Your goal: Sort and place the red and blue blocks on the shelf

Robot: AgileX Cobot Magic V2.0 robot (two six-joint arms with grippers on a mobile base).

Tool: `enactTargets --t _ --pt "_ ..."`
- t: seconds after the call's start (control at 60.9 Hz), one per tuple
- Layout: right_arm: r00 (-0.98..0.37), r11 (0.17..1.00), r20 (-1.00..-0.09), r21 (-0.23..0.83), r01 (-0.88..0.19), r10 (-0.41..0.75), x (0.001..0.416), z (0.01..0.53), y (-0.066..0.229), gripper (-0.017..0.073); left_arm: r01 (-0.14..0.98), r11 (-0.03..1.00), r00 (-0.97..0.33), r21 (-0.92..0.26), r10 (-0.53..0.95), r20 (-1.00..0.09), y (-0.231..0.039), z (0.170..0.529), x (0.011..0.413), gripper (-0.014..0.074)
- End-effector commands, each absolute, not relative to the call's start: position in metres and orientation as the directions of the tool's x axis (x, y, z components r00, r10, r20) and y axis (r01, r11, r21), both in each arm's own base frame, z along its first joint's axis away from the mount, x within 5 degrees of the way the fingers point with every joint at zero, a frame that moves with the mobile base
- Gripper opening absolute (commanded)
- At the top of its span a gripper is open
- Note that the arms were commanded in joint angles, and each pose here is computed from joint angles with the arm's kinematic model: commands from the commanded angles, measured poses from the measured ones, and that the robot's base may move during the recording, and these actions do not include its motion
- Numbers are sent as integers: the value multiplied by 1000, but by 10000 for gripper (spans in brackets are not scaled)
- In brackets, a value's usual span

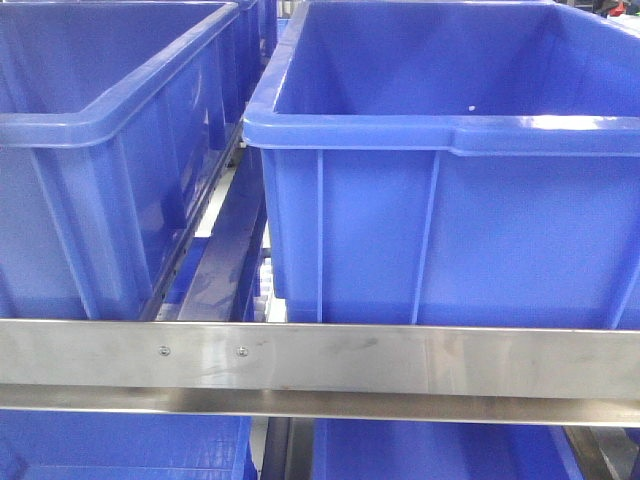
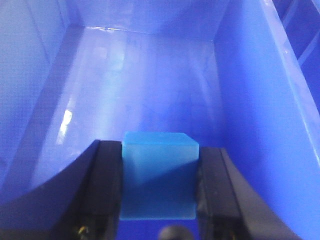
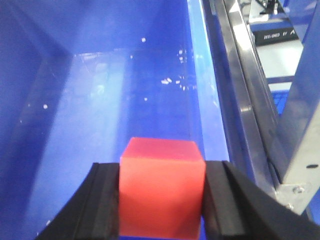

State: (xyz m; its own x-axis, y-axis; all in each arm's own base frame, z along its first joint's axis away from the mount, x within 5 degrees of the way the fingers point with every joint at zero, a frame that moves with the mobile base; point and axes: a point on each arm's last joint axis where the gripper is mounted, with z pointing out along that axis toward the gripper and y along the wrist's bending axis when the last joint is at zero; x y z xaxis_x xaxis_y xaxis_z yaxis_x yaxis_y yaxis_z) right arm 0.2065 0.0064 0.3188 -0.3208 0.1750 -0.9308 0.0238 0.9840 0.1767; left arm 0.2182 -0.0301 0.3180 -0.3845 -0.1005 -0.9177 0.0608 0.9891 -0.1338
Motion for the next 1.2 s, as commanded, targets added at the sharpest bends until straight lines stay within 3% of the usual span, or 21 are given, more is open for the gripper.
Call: enactTargets --t 0.0,0.115,0.279,0.378,0.755,0.87,0.969,1.034,1.116,1.182 --pt "-182 986 -970 166 4 164 209 342 5 64 99 983 -249 -154 -126 -960 -32 342 220 148" --pt "-182 986 -970 166 4 164 209 342 5 154 100 983 -246 -155 -126 -961 -32 343 220 235" --pt "-182 986 -970 166 4 164 209 342 5 435 101 984 -249 -148 -119 -961 -33 341 222 429" --pt "-181 986 -970 166 4 164 209 343 5 496 101 984 -249 -148 -119 -961 -33 341 222 470" --pt "-181 986 -970 166 4 164 209 343 5 489 101 984 -249 -148 -119 -961 -33 341 222 466" --pt "-181 986 -970 166 4 164 209 343 5 482 100 983 -251 -157 -128 -960 -33 341 222 405" --pt "-181 986 -970 166 4 164 209 343 5 377 99 982 -251 -159 -130 -959 -33 341 222 241" --pt "-184 986 -969 166 5 164 209 342 5 247 98 982 -253 -159 -130 -959 -33 341 222 113" --pt "-189 986 -968 166 5 164 208 342 5 44 99 982 -247 -159 -131 -960 -32 342 220 141" --pt "-191 986 -968 167 5 165 208 342 5 68 97 982 -250 -161 -132 -959 -32 343 219 132"
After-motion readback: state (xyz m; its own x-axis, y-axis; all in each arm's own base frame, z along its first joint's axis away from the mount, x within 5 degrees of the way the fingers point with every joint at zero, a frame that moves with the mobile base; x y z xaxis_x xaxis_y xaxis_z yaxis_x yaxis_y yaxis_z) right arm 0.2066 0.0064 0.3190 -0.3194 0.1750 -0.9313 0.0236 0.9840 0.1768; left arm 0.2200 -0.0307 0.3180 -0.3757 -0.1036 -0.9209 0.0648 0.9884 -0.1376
